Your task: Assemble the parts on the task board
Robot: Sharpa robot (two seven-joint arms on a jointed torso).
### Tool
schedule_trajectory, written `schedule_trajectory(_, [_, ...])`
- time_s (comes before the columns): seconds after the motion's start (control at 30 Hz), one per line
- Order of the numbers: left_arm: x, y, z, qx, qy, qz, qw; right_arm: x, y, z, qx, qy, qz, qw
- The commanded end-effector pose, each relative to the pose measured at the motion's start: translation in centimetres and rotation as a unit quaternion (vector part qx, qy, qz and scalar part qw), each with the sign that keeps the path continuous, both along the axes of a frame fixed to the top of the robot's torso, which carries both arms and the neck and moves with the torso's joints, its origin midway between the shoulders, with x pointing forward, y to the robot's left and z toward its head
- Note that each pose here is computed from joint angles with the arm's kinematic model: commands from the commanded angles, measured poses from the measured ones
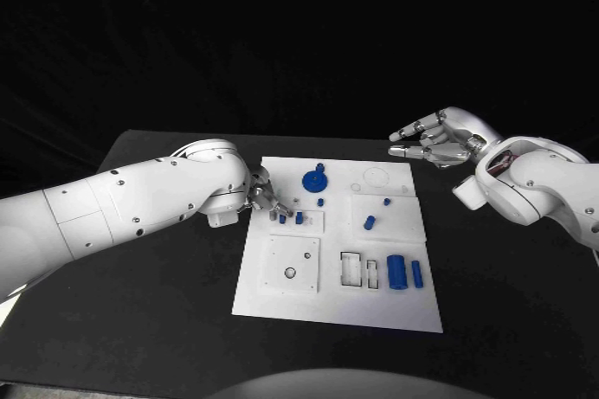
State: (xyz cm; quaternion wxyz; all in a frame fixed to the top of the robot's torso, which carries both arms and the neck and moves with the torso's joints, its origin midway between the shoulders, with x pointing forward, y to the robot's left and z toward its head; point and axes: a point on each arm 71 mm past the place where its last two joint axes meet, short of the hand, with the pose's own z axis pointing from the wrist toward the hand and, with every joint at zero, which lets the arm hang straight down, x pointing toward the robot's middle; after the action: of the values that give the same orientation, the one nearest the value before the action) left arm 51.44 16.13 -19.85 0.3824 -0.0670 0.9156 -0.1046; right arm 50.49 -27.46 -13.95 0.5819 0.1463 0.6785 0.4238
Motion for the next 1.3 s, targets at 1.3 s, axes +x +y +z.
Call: schedule_trajectory(1.3, [1.26, -5.8, 1.73, -0.146, -0.263, -0.213, 0.930, 0.1, 0.2, -0.1, 0.000, 0.001, 0.010, 1.000])
